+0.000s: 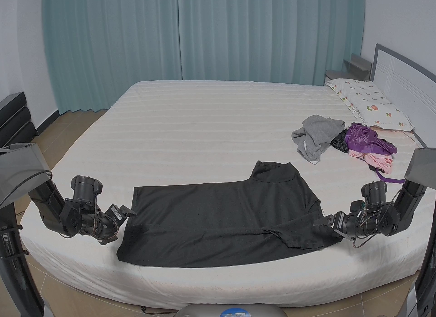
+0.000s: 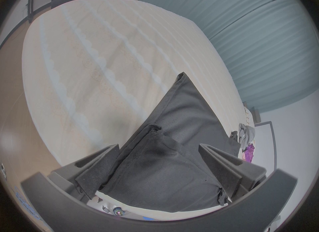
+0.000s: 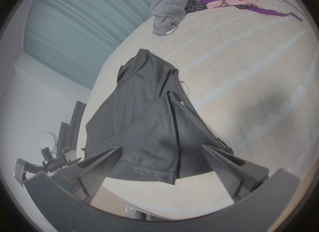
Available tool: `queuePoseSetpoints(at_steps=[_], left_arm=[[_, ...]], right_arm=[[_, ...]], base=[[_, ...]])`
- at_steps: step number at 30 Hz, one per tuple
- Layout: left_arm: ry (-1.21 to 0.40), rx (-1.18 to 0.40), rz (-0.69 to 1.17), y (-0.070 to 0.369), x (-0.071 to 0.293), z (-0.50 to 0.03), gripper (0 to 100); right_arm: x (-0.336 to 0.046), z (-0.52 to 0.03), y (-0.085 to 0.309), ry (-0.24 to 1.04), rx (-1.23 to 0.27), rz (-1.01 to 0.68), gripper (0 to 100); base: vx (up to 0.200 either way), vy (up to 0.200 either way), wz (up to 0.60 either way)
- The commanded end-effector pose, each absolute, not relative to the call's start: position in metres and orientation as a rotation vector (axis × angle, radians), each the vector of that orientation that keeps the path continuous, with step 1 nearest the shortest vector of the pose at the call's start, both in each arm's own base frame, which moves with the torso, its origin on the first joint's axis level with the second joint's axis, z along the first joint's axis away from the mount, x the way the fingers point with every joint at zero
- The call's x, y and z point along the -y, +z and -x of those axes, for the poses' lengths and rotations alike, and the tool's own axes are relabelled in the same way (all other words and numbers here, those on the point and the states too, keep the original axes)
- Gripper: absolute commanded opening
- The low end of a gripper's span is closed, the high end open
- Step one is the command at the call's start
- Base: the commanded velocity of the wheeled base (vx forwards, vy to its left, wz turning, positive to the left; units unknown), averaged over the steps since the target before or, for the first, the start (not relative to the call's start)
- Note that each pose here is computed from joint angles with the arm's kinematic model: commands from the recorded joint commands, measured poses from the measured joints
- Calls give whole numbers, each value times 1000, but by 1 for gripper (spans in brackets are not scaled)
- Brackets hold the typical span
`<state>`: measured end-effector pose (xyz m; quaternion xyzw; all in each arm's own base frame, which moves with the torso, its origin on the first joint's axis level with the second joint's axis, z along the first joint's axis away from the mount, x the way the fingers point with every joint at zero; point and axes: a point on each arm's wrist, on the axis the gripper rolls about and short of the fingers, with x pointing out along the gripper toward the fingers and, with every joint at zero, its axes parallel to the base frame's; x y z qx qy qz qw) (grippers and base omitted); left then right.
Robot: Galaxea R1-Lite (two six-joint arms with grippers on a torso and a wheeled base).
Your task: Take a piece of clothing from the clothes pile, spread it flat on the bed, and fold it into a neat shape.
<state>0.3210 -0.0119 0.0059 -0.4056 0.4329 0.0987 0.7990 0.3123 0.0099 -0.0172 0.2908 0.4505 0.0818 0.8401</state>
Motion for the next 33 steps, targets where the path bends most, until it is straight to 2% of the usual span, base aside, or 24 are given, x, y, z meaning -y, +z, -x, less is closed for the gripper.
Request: queuePoseSetpoints(at_steps=[1, 20, 26, 33], left_arm=[[215, -935, 879, 4, 13, -319, 100], [219, -946, 880, 3, 12, -315, 100], [222, -948, 881, 3, 12, -313, 100], [207, -907, 883, 15, 11, -315, 100]], right_arm=[[-10, -314, -12, 172, -928, -635, 100], [-7, -313, -11, 142, -927, -701, 100], [-7, -312, -11, 141, -930, -701, 100], [-10, -311, -12, 148, -936, -698, 100]], base=[[200, 0, 0], [11, 0, 0], [0, -200, 0], [0, 0, 0]])
